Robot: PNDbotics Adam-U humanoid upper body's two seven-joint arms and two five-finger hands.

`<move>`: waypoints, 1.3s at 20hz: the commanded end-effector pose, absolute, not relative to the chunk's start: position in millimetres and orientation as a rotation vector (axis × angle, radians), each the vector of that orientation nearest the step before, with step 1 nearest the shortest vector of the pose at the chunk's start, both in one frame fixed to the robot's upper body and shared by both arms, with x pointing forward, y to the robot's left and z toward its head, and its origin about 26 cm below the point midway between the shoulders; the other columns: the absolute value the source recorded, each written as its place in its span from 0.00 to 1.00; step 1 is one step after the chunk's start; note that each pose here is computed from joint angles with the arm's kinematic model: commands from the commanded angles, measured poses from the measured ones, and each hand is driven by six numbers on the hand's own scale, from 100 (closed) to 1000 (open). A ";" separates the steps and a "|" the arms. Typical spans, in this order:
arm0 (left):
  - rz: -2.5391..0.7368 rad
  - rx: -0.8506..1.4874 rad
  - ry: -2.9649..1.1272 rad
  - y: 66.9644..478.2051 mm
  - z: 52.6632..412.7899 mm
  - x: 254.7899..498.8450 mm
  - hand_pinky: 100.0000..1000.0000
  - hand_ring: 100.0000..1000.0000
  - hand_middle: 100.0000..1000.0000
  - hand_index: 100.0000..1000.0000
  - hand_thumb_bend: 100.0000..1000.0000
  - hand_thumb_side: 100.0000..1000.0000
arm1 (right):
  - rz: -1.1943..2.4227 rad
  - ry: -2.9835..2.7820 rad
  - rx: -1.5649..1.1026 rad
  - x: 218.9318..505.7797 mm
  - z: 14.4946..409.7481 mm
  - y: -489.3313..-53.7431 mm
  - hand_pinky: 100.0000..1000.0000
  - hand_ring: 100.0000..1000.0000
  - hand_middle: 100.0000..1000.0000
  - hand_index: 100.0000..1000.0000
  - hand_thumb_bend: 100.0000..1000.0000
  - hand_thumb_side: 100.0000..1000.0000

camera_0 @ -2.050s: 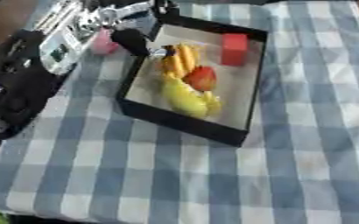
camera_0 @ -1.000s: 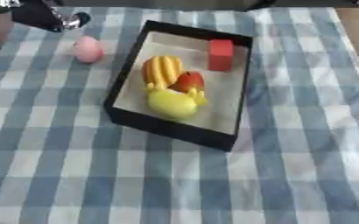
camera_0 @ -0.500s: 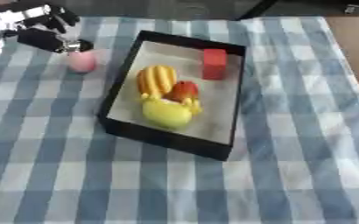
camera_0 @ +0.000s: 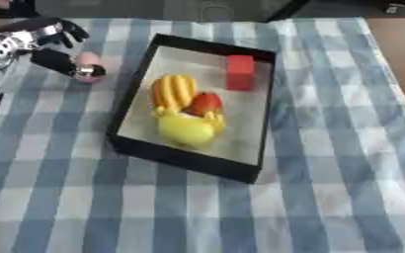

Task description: Pick up objects on the table and place them in the box.

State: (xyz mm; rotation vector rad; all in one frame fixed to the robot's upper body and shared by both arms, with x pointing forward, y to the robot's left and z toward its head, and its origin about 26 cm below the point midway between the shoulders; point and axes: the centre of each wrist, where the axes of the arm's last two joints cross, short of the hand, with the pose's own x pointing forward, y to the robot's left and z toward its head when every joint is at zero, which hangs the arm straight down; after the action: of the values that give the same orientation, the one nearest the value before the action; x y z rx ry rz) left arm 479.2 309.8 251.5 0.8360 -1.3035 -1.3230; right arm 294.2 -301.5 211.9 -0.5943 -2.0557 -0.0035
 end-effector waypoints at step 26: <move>-1.256 1.094 -1.439 290.2 298.4 470.5 0.78 0.66 0.63 0.62 0.00 0.02 | 0.012 -2.065 -0.611 291.4 216.7 -300.2 0.77 0.81 0.57 0.75 0.00 0.61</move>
State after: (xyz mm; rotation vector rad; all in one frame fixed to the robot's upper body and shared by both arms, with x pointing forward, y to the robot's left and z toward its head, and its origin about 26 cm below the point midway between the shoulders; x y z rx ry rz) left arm 478.8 290.0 265.9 1.0344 -1.3591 -1.2595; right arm 294.0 -298.5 207.5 -0.5870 -2.0327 -0.0045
